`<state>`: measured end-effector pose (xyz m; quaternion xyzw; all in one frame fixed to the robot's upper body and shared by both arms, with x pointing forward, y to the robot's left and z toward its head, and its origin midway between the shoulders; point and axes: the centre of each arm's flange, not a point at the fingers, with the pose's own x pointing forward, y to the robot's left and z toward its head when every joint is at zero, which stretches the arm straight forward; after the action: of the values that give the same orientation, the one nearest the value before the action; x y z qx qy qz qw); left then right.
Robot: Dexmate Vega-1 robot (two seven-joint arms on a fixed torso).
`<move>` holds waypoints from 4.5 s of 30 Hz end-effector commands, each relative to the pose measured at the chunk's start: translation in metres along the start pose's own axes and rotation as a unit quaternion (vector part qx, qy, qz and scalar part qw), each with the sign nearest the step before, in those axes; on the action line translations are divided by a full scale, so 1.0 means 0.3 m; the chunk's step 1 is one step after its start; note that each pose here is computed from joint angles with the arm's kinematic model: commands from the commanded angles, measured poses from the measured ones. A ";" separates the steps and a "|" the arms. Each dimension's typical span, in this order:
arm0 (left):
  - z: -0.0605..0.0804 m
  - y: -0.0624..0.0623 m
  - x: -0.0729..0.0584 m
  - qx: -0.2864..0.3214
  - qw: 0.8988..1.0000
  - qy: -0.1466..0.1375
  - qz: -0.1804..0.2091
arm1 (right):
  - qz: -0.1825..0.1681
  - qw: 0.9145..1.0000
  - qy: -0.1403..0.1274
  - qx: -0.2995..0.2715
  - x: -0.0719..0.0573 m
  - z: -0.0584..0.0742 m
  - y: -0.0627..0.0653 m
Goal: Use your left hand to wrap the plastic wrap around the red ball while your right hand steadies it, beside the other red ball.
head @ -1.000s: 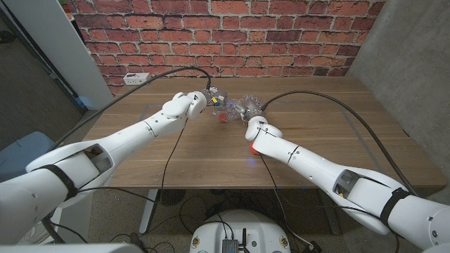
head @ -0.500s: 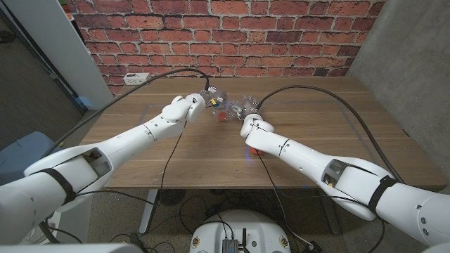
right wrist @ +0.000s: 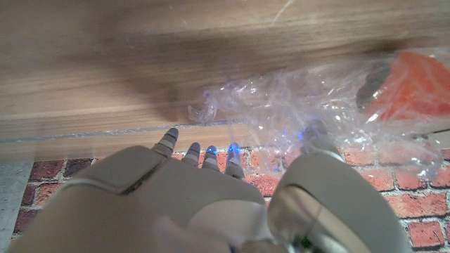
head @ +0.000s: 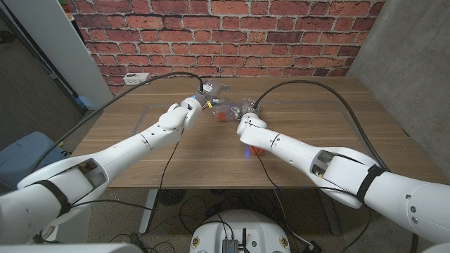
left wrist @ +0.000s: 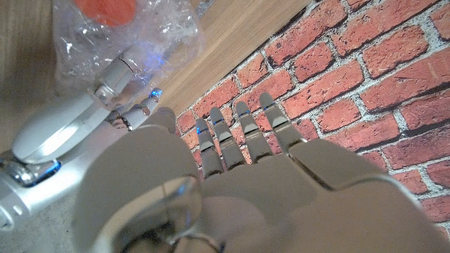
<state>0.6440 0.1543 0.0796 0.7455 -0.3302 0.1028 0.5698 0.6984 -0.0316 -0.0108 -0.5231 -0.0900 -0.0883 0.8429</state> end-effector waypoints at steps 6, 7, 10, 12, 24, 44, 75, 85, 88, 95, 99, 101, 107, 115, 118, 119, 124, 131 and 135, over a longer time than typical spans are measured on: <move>-0.013 0.007 -0.020 -0.079 0.986 -0.083 -0.119 | 0.006 0.999 0.028 -0.021 0.046 -0.008 0.011; -0.013 0.003 -0.016 -0.077 0.984 -0.083 -0.135 | 0.006 0.999 0.027 -0.023 0.047 -0.008 0.011; -0.008 -0.014 -0.010 -0.064 0.982 -0.077 -0.158 | 0.004 0.999 0.030 -0.024 0.048 -0.007 0.011; -0.006 -0.026 -0.004 -0.060 0.980 -0.074 -0.174 | 0.005 0.999 0.029 -0.025 0.048 -0.008 0.010; 0.012 -0.069 0.015 -0.011 0.976 -0.054 -0.209 | 0.003 0.999 0.026 -0.023 0.045 -0.015 0.003; 0.021 -0.138 0.074 0.000 0.953 -0.039 -0.299 | 0.003 1.000 0.021 -0.016 0.046 -0.019 -0.007; 0.019 -0.064 -0.039 -0.027 0.989 -0.065 -0.126 | -0.011 1.000 0.004 0.021 0.016 -0.043 -0.026; -0.002 -0.039 -0.105 -0.063 0.995 -0.059 -0.055 | -0.044 0.994 -0.050 0.090 -0.008 -0.050 -0.033; -0.011 -0.035 -0.119 -0.073 0.995 -0.053 -0.046 | -0.048 0.989 -0.071 0.121 -0.009 -0.057 -0.037; -0.047 -0.026 -0.144 -0.124 0.991 -0.034 -0.030 | -0.058 0.969 -0.125 0.204 -0.015 -0.078 -0.051; -0.087 -0.029 -0.163 -0.190 0.981 -0.021 -0.023 | -0.050 0.947 -0.165 0.273 -0.016 -0.095 -0.064; -0.096 -0.031 -0.167 -0.208 0.978 -0.020 -0.021 | -0.049 0.942 -0.174 0.283 -0.016 -0.097 -0.068; -0.151 -0.044 -0.194 -0.281 0.960 -0.007 -0.021 | -0.048 0.931 -0.192 0.306 -0.032 -0.099 -0.098; -0.222 -0.081 -0.224 -0.367 0.930 -0.002 -0.022 | -0.045 0.918 -0.201 0.338 -0.055 -0.109 -0.120; -0.251 -0.096 -0.232 -0.407 0.913 -0.005 -0.020 | -0.045 0.906 -0.206 0.367 -0.061 -0.111 -0.120; -0.260 -0.101 -0.234 -0.419 0.908 -0.007 -0.021 | -0.045 0.902 -0.208 0.375 -0.063 -0.112 -0.120; -0.306 -0.134 -0.250 -0.486 0.874 -0.019 -0.021 | -0.052 0.888 -0.218 0.401 -0.081 -0.123 -0.132; -0.387 -0.196 -0.268 -0.607 0.793 -0.051 -0.035 | -0.086 0.885 -0.217 0.404 -0.112 -0.189 -0.163; -0.424 -0.231 -0.274 -0.665 0.745 -0.047 -0.025 | -0.130 0.878 -0.204 0.413 -0.148 -0.217 -0.185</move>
<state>0.6402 0.2726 0.0317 0.3733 -0.3178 -0.1253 0.8625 0.6658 -0.0866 0.0002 -0.1571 -0.3275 0.0105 0.9316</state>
